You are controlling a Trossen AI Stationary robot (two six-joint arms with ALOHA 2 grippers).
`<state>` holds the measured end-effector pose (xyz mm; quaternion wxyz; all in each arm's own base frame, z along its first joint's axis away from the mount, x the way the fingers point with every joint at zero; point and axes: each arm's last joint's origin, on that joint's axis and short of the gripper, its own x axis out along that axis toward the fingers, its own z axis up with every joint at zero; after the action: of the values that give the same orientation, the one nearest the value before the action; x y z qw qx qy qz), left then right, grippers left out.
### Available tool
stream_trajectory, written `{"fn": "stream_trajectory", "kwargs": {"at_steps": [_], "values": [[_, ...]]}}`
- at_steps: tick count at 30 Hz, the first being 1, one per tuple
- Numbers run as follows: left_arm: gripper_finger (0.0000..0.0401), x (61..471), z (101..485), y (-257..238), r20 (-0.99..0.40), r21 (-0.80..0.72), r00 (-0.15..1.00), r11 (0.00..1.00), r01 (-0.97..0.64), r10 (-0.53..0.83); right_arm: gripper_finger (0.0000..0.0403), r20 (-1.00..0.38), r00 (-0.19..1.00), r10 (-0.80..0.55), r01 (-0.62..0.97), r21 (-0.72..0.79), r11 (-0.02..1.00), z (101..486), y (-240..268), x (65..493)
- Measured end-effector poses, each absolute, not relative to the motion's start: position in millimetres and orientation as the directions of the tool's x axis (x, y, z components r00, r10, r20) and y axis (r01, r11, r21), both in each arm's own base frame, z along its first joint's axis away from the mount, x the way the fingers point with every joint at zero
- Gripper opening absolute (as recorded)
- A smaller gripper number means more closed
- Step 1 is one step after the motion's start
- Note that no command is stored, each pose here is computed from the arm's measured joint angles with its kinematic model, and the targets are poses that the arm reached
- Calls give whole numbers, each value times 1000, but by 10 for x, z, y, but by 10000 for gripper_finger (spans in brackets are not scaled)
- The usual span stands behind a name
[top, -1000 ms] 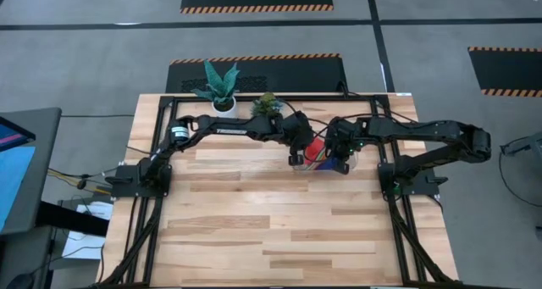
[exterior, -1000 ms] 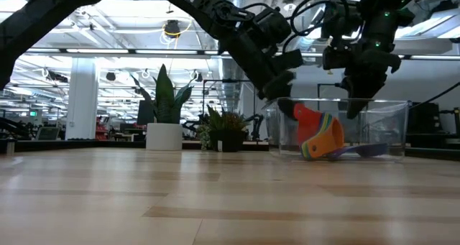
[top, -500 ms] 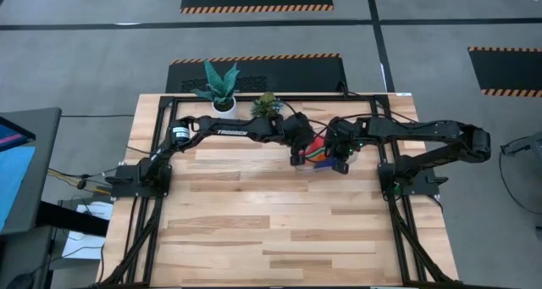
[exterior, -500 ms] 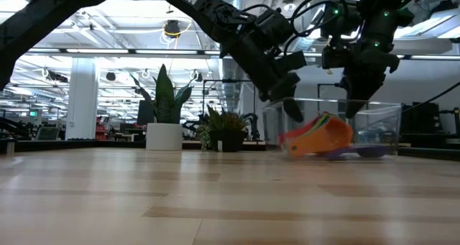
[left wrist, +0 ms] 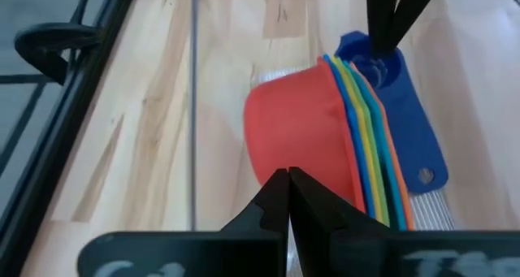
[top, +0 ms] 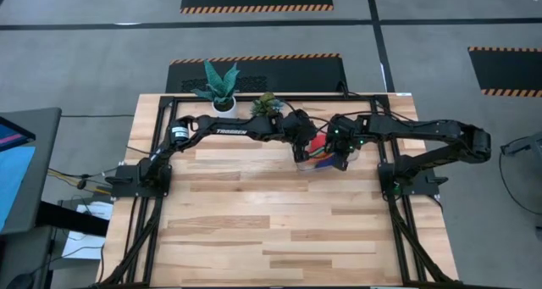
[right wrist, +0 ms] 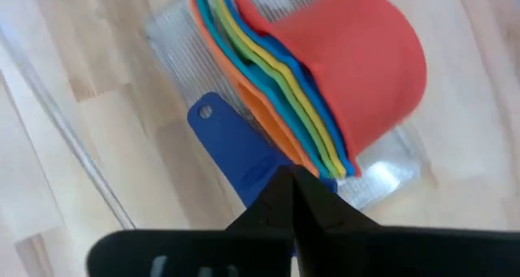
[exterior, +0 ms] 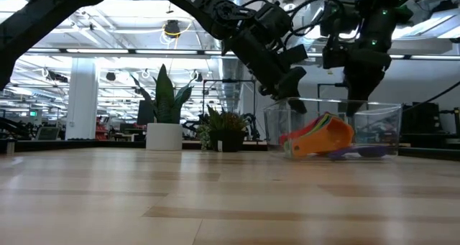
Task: Nest measuring cups in basket
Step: Adjust the nested measuring cups in the transparent bin
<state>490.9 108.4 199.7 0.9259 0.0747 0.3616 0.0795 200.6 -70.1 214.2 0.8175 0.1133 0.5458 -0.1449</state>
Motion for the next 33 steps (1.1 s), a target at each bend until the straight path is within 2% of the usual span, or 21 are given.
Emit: {"fn": "stream_trajectory", "kwargs": {"at_steps": [13,22,28,33], "values": [[0,4947,1887,1102,-660,201,722,975,-97,208,6,-925,373,-67,575,175,799,2123,-677,2005],[0,4969,1925,1144,-618,239,739,960,-149,269,5,-926,371,-63,606,190,772,2107,-672,2024],[0,4970,1925,1140,-619,230,742,963,-143,259,4,-951,310,-7,617,196,762,1910,-693,2143],[0,4970,1925,1140,-618,231,741,962,-146,261,8,-951,308,-2,614,197,764,1805,-712,2241]]}}
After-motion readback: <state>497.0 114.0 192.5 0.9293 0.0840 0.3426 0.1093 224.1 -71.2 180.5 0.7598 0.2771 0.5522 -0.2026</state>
